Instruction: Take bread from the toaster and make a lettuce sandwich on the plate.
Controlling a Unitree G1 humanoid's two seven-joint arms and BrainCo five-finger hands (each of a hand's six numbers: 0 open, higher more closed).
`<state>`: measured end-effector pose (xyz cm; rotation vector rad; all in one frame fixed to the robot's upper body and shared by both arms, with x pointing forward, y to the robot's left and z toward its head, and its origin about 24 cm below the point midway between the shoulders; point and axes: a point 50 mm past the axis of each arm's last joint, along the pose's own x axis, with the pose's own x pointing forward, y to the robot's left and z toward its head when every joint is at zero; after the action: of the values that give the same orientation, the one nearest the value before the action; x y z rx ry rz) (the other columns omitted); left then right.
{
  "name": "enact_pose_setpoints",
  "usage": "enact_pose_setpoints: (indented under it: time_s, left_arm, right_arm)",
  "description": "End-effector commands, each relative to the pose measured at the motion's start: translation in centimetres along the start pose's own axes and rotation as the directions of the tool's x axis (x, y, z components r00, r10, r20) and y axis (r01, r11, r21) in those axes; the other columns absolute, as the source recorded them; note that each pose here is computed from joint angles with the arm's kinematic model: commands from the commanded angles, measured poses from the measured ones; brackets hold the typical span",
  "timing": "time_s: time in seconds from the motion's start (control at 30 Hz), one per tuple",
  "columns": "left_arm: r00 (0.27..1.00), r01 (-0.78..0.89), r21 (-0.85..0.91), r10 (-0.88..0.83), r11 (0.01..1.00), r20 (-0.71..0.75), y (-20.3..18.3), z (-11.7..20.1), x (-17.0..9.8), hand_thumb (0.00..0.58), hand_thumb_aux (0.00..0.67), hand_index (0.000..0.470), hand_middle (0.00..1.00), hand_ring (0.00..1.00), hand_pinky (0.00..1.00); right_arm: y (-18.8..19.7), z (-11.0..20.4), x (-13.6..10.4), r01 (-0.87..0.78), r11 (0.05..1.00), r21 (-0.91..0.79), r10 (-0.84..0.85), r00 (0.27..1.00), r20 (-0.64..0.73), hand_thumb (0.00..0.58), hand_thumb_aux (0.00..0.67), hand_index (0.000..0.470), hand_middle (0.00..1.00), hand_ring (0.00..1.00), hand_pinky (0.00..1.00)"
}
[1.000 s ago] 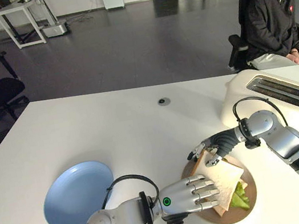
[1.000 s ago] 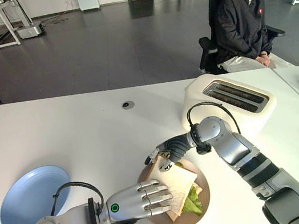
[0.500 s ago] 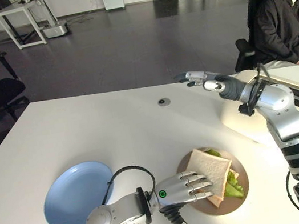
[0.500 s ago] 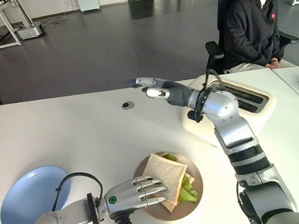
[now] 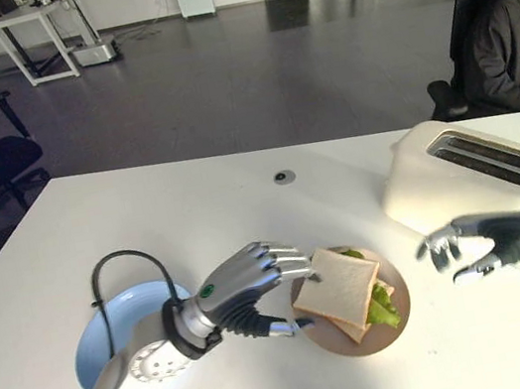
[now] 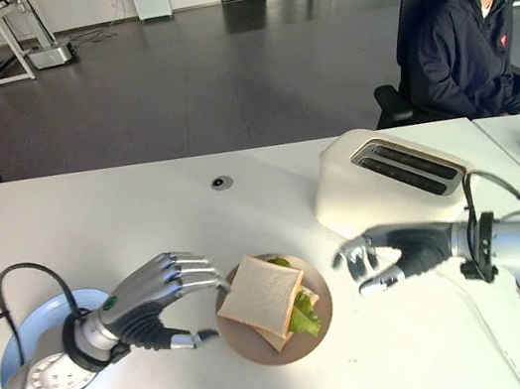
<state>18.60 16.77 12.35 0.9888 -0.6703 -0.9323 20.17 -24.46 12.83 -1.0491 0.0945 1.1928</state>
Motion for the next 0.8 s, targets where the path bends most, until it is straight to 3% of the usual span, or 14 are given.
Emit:
enact_pose_setpoints:
  time_s: [0.03,0.2,0.37,0.57,0.67,0.8]
  left_arm:
    - [0.951,0.295,-0.162,-0.306,0.942,-0.051,-3.0,0.1,-2.1,0.58,0.67,0.47,1.0,1.0,1.0]
    - [0.844,0.52,-0.286,-0.536,0.805,0.027,-7.5,1.6,-1.4,0.58,0.67,0.47,1.0,1.0,1.0]
    - [0.88,0.406,-0.112,-0.421,0.907,-0.221,-8.9,-2.9,2.2,0.58,0.67,0.47,1.0,1.0,1.0]
    - [0.893,0.245,0.049,-0.206,0.968,-0.4,-6.1,-8.2,4.2,0.58,0.67,0.47,1.0,1.0,1.0]
    - [0.899,0.216,0.136,-0.142,0.967,-0.415,-4.6,-9.7,5.6,0.58,0.67,0.47,1.0,1.0,1.0]
    - [0.921,0.172,0.192,-0.089,0.966,-0.379,-3.7,-9.5,6.9,0.58,0.67,0.47,1.0,1.0,1.0]
  right_arm:
    - [1.6,0.0,1.8,-0.154,0.988,-0.017,0.154,0.988,-0.013,0.58,0.67,0.47,1.0,1.0,1.0]
    - [3.4,-0.7,4.5,-0.295,0.955,-0.034,0.293,0.955,-0.052,0.58,0.67,0.47,1.0,1.0,1.0]
    - [4.0,-1.1,8.9,-0.297,0.954,-0.037,0.297,0.955,-0.012,0.58,0.67,0.47,1.0,1.0,1.0]
    - [0.6,-2.0,14.6,-0.051,0.99,0.132,0.054,0.998,-0.024,0.58,0.67,0.47,1.0,1.0,1.0]
    - [-1.5,-2.4,16.1,0.068,0.991,0.116,-0.06,0.996,-0.071,0.58,0.67,0.47,1.0,1.0,1.0]
    - [-3.5,-1.7,16.8,0.178,0.981,0.08,-0.176,0.984,-0.031,0.58,0.67,0.47,1.0,1.0,1.0]
